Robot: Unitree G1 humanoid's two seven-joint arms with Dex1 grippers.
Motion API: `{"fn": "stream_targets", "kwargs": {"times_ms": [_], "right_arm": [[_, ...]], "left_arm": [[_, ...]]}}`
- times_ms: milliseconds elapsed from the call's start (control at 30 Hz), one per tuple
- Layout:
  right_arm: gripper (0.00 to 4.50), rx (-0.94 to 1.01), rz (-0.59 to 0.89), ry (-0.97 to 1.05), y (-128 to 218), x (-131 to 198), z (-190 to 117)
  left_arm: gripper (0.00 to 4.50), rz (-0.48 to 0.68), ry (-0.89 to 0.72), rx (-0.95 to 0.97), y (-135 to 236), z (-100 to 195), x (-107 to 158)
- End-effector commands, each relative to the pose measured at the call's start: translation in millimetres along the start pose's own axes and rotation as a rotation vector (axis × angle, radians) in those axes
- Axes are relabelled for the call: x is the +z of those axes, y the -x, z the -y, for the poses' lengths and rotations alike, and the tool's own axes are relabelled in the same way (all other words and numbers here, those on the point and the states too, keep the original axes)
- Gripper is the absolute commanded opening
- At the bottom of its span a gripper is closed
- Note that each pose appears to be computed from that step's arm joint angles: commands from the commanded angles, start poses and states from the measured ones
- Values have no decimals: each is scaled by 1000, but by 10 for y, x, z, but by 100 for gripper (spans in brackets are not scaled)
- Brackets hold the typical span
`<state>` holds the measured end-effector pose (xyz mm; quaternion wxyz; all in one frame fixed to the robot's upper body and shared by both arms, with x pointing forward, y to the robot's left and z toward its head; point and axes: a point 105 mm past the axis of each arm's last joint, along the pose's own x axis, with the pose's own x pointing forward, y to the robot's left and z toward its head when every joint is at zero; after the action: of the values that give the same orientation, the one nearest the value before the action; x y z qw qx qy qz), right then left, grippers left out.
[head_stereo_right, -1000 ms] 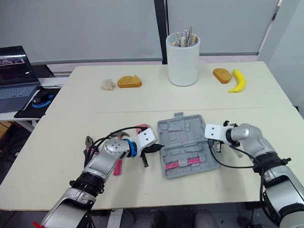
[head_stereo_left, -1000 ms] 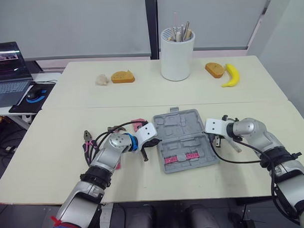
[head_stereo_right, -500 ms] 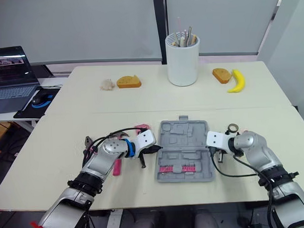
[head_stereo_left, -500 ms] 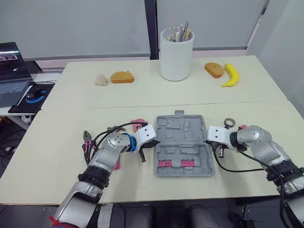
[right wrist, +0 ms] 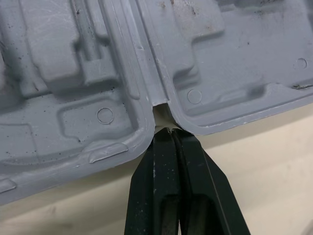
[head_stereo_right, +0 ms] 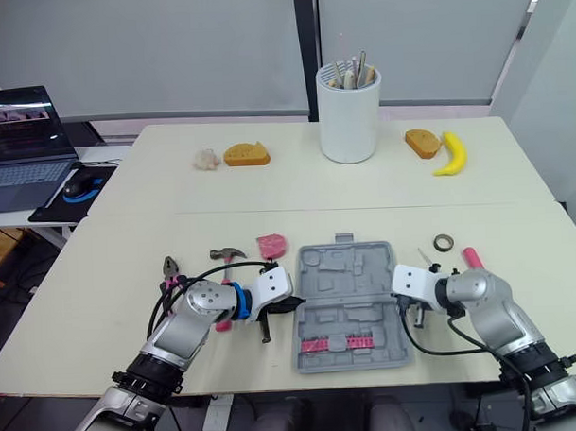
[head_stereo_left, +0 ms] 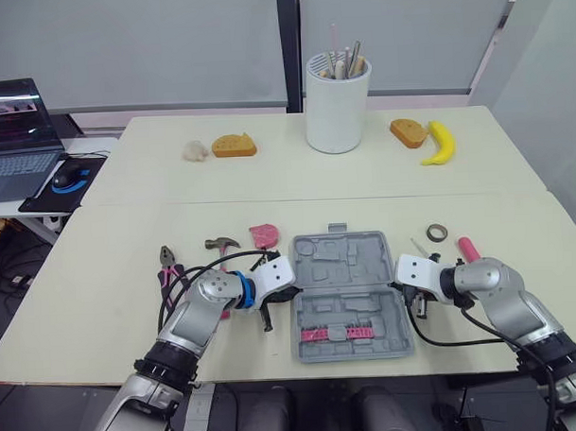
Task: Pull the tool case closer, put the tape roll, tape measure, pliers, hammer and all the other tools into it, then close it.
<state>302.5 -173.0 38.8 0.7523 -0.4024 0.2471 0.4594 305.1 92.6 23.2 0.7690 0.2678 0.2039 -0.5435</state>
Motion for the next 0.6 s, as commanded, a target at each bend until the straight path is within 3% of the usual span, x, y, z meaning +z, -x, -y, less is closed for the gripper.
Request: {"fn": "stream_targets", "kwargs": {"times_ms": [33, 600], "right_arm": [[1, 21, 114, 34, 25, 304, -115], [1, 88, 96, -26, 101, 270, -453]], "left_arm": [[0, 66, -46, -92, -81, 225, 212], [0, 2, -3, -175, 12, 520, 34]]}}
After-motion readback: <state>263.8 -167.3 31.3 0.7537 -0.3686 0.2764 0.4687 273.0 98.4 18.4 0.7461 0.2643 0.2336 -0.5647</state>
